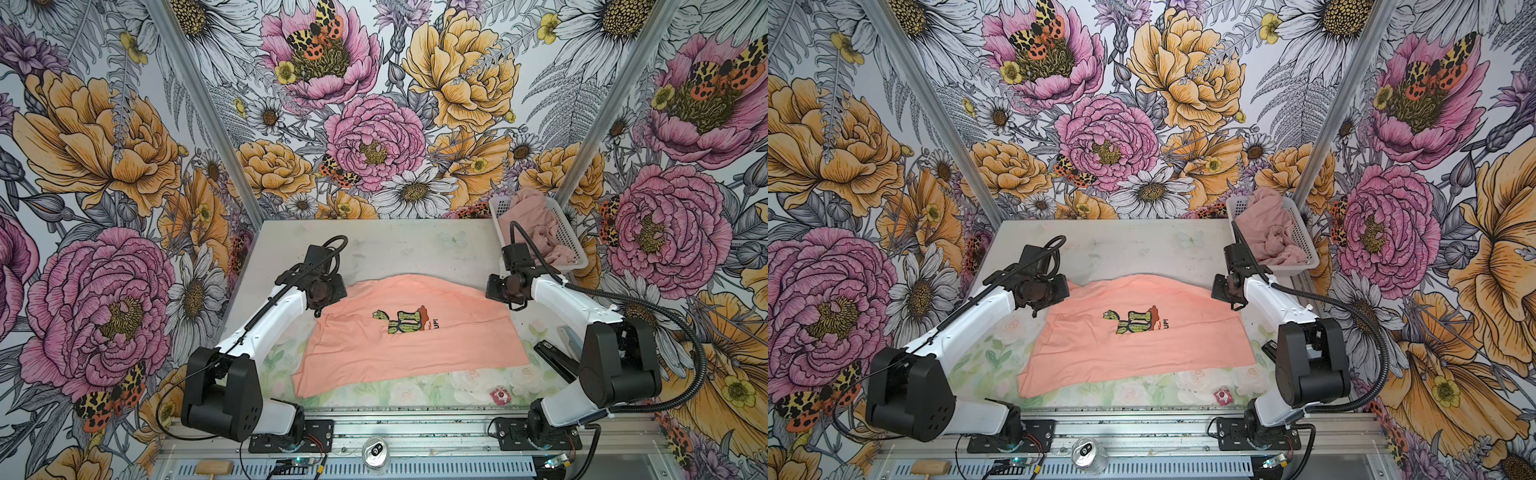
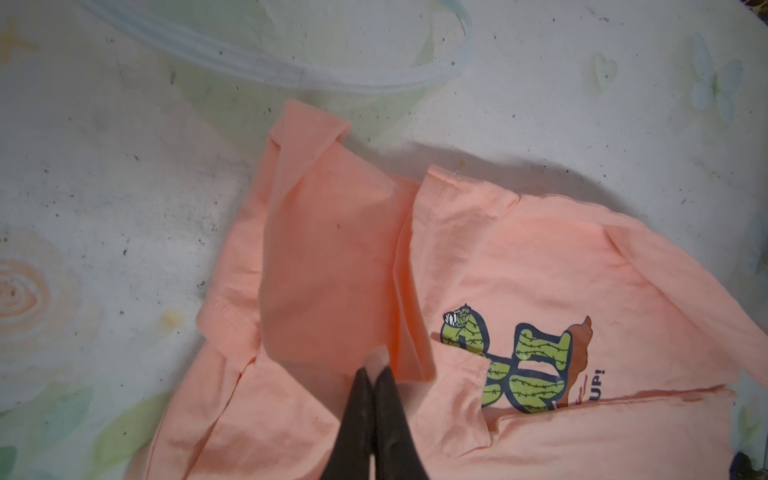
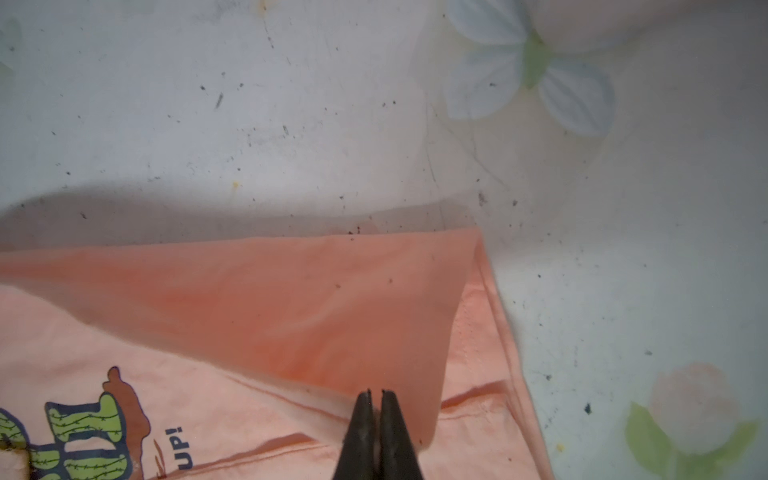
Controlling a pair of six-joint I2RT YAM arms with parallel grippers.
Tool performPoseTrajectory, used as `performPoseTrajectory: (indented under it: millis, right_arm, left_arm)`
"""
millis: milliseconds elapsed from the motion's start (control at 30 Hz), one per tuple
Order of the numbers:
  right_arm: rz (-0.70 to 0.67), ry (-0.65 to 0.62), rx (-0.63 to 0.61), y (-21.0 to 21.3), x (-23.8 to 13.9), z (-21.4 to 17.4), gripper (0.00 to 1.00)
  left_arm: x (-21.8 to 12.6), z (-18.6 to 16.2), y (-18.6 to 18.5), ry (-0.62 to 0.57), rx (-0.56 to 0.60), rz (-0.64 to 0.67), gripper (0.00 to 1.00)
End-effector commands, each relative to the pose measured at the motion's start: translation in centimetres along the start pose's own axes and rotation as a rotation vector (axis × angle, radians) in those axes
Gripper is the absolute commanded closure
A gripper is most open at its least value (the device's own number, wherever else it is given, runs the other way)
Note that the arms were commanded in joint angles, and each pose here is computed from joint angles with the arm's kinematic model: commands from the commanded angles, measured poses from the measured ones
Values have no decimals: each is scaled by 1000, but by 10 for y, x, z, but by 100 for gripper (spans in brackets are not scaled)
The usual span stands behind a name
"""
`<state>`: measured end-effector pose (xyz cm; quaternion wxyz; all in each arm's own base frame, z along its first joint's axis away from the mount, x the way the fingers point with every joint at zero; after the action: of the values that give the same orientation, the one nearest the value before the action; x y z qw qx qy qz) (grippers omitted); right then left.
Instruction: Fold and stack the mixed laundry pile
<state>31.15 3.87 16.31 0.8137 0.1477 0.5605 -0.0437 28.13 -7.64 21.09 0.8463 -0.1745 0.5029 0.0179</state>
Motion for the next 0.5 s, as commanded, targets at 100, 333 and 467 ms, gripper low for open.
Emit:
performPoseTrajectory:
  millis: [100, 333, 467]
  right_arm:
    - [-44, -26, 28, -14, -6, -3, 100]
    - [-59, -48, 36, -18, -8, 3, 100]
    - [-43, -54, 35, -15, -11, 6, 100]
  left_arm:
    - [-20, -16, 7, -39, -42, -48, 100]
    - [-24, -39, 14, -8, -68, -65, 100]
    - [-27, -47, 12, -7, -75, -80, 100]
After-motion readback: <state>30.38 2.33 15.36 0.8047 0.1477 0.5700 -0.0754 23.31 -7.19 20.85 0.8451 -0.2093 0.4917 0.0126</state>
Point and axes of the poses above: each gripper's point midway between its finger pads, its own x axis out along the fingers, its own y axis along the line the jaws close on, z = x × y, the point moved 9 cm from there along -x, back along the fingers, and after that the axes turned 2 degrees about x, right-handed, at the moved point
